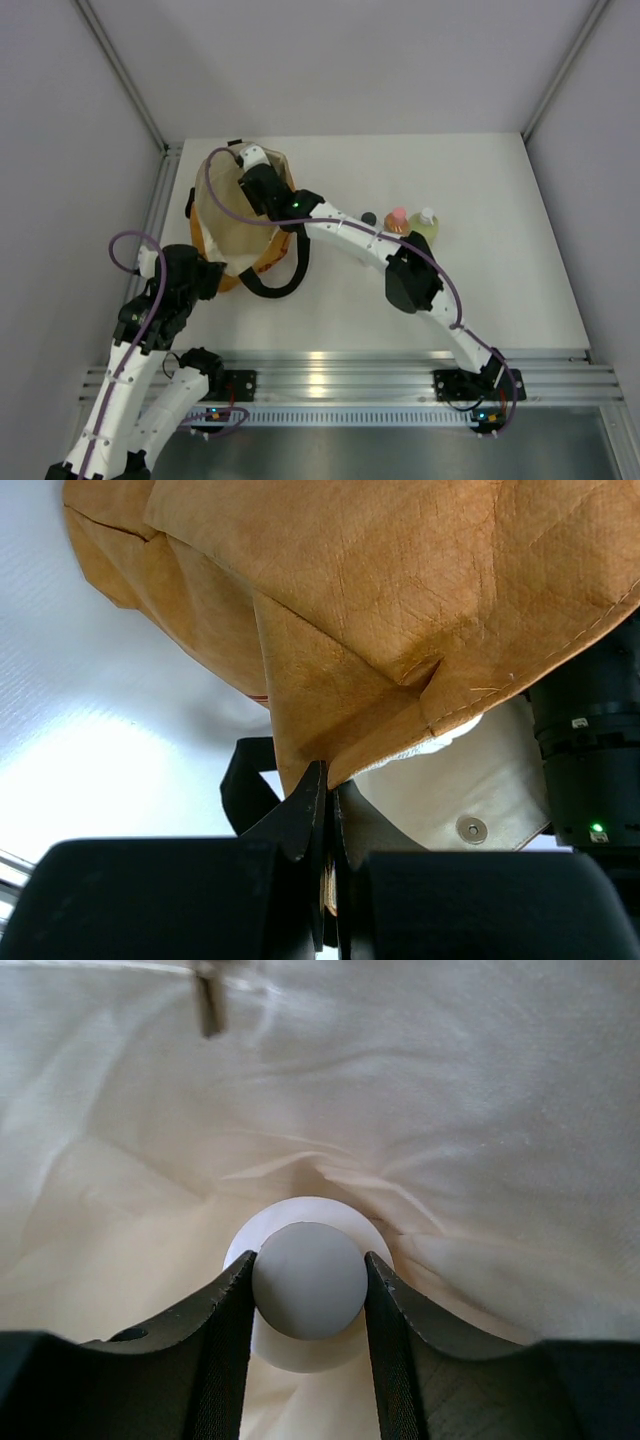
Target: Take the personal care products out of the canvas bag
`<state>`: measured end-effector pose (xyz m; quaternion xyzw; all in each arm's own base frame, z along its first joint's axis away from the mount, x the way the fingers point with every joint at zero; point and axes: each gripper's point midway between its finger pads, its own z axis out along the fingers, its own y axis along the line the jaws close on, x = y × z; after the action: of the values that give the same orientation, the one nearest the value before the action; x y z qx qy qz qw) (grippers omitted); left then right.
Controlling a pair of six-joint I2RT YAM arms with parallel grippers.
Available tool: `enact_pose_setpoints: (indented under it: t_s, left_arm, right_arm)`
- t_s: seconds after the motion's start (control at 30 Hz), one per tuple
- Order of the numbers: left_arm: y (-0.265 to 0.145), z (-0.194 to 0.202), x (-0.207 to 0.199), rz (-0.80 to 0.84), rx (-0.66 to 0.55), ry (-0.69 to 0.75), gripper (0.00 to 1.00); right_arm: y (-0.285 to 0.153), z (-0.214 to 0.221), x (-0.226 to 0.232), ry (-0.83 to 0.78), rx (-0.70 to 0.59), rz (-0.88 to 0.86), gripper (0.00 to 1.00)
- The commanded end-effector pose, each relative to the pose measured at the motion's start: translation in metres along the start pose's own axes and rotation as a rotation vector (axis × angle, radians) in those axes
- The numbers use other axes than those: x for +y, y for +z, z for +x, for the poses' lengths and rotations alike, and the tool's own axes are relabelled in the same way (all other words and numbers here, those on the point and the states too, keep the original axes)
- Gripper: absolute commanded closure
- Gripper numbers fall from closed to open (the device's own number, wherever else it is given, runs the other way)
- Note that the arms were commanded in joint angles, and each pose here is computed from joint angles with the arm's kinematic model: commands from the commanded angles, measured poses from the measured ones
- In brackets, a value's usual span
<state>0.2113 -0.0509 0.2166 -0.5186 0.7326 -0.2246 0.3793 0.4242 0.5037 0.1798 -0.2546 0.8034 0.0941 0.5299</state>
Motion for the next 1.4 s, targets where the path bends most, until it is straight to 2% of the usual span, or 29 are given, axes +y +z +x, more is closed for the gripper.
enact_pose_setpoints:
  t_s: [0.0, 0.47, 0.83, 1.07, 1.17, 1.2, 1.3, 1.33, 1.37]
  left_arm:
    - [-0.001, -0.008, -0.005, 0.004, -0.037, 0.013, 1.00]
    - [-0.002, -0.010, -0.007, 0.007, -0.041, 0.018, 1.00]
    - [-0.005, -0.012, -0.012, 0.021, -0.047, 0.022, 0.98]
    - [-0.008, -0.015, -0.015, 0.031, -0.059, 0.034, 0.71]
    - [-0.010, -0.017, -0.017, 0.041, -0.061, 0.039, 0.55]
    - [-0.011, -0.017, -0.018, 0.043, -0.064, 0.043, 0.43]
    - [-0.013, -0.019, -0.020, 0.049, -0.068, 0.054, 0.20]
    - [-0.013, -0.019, -0.021, 0.050, -0.069, 0.061, 0.07]
    - [-0.014, -0.020, -0.022, 0.054, -0.070, 0.064, 0.02]
  right_arm:
    - [-0.078, -0.128, -0.010, 0.069, -0.277, -0.051, 1.00]
    - [-0.124, -0.168, 0.007, 0.057, -0.368, -0.181, 1.00]
    - [-0.189, -0.215, 0.014, -0.008, -0.501, -0.285, 1.00]
    - [-0.241, -0.247, 0.005, 0.011, -0.593, -0.312, 1.00]
    - [-0.266, -0.261, -0.005, 0.026, -0.635, -0.318, 1.00]
    - [-0.271, -0.264, -0.007, 0.022, -0.645, -0.317, 1.00]
    - [-0.289, -0.274, -0.018, 0.029, -0.676, -0.304, 1.00]
    - [-0.294, -0.277, -0.022, 0.031, -0.686, -0.301, 1.00]
    - [-0.304, -0.282, -0.026, 0.036, -0.704, -0.303, 1.00]
